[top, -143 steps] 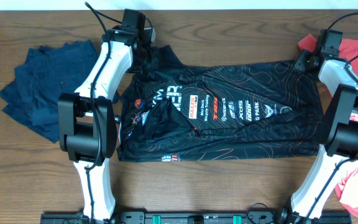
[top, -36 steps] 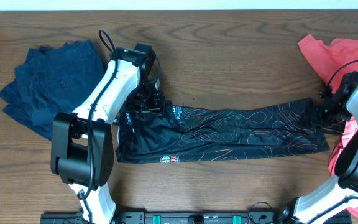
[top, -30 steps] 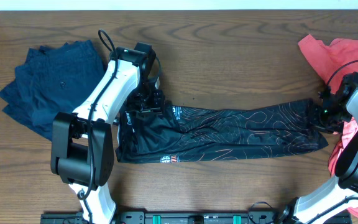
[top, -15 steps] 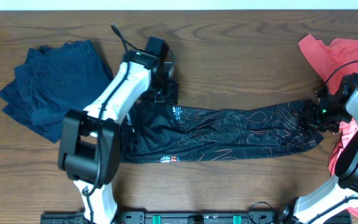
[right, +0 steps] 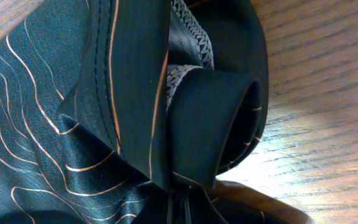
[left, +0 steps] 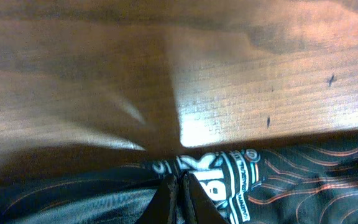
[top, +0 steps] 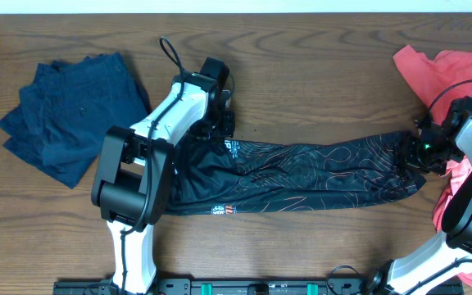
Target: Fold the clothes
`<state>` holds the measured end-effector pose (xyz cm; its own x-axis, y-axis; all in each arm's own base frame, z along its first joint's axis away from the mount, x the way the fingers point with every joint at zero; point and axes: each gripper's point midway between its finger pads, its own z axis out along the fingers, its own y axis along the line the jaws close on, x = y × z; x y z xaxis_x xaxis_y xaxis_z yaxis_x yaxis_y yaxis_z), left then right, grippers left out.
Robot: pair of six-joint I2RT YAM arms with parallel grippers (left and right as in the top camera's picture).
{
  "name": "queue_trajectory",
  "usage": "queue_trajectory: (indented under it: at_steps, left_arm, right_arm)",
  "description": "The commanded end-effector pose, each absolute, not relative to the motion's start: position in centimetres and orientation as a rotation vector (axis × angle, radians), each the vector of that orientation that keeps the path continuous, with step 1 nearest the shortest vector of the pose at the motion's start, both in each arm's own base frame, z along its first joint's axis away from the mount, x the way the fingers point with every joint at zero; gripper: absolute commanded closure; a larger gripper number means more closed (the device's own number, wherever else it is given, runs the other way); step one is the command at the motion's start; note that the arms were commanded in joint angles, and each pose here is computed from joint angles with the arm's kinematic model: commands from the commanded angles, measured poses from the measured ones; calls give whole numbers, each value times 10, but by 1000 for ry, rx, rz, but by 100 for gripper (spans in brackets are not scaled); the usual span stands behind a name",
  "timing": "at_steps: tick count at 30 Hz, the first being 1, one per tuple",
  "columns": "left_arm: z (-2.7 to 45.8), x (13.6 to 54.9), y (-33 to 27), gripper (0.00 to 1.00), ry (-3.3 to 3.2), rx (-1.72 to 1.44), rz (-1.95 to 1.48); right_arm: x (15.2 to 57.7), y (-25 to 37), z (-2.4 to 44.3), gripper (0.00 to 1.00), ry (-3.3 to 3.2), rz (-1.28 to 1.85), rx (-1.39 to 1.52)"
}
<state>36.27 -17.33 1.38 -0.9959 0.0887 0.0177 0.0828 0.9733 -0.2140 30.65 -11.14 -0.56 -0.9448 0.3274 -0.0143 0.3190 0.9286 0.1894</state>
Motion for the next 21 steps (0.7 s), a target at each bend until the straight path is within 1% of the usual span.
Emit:
queue_trajectory:
  at_steps: [1,5,8,15,18,19,20,21]
  left_arm:
    - [29,352,-184,94,-3039,-139,453]
    - [60,329,-200,94,-2960,-156,599]
    - [74,309,-210,94,-2910,-190,619]
    - [68,267,-238,94,-2826,-331,553]
    - [64,258,-249,93,-2826,-401,533]
    - [63,259,-251,83,-2842,-424,515]
    - [61,262,-250,55,-2865,-441,487]
    - [59,267,-247,42,-2894,-450,449]
  right_arm:
    - [286,-99,-30,98,3125,351,527]
    - [287,-100,-31,98,3123,346,526]
    - [286,-102,-31,98,3128,326,526]
    - [286,-102,-31,97,3129,326,526]
    - [286,-102,-31,97,3129,326,527]
    - [286,-101,-31,97,3129,327,526]
    - [285,-101,-31,97,3130,327,527]
    - [285,-101,-31,97,3132,329,527]
